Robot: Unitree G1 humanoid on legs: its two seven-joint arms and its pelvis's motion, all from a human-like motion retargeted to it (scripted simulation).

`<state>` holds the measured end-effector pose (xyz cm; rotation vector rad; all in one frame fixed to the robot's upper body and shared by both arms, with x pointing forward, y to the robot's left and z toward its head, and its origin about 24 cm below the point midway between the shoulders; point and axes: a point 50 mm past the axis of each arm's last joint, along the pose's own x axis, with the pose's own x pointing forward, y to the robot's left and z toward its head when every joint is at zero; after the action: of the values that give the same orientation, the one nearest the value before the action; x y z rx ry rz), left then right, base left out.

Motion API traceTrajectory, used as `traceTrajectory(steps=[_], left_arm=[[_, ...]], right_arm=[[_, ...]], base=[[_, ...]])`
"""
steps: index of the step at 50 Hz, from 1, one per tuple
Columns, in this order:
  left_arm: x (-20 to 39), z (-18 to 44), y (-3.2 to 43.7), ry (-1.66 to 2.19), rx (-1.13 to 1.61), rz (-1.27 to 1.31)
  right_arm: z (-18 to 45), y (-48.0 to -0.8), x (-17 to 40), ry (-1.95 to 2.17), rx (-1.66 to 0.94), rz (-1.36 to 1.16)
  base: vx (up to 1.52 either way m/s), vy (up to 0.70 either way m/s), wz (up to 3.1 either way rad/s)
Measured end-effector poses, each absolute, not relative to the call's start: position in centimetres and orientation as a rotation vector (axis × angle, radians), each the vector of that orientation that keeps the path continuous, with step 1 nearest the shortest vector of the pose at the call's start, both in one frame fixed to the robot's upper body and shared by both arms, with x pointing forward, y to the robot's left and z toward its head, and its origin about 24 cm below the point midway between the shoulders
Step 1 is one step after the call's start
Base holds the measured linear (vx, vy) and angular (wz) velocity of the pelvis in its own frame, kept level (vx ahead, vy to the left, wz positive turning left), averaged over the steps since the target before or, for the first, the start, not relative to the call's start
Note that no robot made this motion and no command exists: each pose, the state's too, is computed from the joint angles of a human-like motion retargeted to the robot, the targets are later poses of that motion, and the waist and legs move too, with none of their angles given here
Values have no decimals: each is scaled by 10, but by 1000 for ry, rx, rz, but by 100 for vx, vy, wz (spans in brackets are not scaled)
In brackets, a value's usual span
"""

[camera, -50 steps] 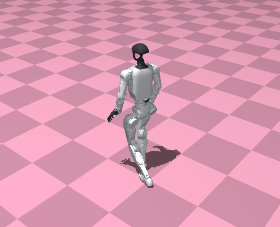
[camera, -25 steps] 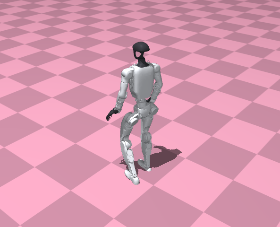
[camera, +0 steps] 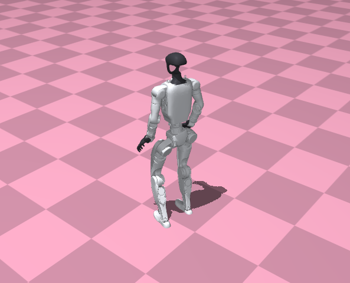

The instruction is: Sport exercise

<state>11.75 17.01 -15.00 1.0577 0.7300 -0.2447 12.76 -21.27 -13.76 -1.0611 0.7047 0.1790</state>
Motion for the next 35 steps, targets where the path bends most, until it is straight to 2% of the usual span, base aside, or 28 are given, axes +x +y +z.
traceTrajectory(steps=[35], left_arm=[[110,-154,138,655,1108,-465]], right_arm=[[-130,-234,140,687,-1163,128]], base=[[0,0,0]])
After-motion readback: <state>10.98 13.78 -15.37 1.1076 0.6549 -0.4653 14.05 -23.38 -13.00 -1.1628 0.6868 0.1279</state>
